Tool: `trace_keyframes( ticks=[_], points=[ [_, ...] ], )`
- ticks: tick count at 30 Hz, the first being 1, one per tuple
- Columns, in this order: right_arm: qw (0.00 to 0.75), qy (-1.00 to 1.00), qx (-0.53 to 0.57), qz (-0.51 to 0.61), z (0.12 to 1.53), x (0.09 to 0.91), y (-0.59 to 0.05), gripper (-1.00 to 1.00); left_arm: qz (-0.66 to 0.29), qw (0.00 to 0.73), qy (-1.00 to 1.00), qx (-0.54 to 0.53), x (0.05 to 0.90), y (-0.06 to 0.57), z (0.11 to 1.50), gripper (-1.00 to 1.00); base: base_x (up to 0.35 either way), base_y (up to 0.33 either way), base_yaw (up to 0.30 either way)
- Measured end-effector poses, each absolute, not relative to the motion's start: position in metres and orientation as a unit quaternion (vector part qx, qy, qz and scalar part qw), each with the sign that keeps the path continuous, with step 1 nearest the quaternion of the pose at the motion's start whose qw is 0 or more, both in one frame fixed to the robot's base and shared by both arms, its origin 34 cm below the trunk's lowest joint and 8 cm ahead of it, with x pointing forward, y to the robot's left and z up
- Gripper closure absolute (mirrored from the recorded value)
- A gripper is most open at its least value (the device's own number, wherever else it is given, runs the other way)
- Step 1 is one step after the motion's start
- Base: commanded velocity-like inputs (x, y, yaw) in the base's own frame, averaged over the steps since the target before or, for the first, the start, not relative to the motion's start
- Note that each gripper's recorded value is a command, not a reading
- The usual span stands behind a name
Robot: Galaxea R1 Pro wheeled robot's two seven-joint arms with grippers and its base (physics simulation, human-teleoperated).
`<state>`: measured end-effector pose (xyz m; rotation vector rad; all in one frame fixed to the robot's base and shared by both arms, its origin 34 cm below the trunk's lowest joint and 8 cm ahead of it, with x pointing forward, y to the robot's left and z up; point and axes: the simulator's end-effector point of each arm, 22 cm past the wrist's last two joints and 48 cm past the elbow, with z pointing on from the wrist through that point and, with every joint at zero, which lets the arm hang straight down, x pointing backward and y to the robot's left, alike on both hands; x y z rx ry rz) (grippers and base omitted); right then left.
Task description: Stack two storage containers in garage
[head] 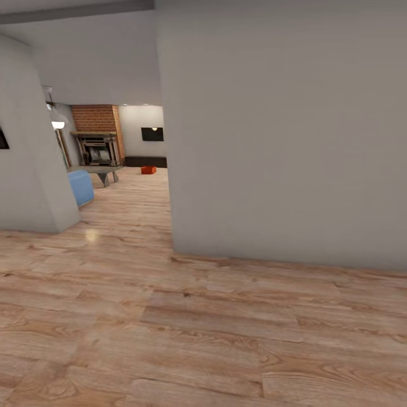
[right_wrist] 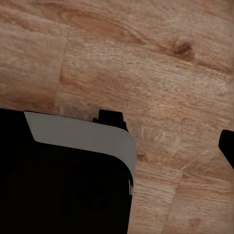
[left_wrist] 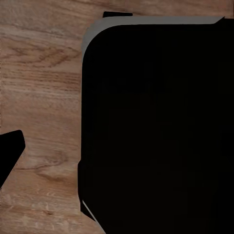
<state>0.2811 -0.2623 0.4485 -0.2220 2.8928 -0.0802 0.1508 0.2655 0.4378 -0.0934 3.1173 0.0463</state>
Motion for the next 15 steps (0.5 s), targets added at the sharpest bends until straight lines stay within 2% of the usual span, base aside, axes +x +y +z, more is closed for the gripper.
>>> trace_keyframes(
  ticks=[15],
  points=[
    [0.119, 0.990, -0.075, -0.028, 0.4485, 0.2811, -0.2631, -1.00, 0.015, 0.011, 0.999, -0.030, 0.1507, 0.2655, 0.4377, -1.00, 0.221, 0.000, 0.000]
  ],
)
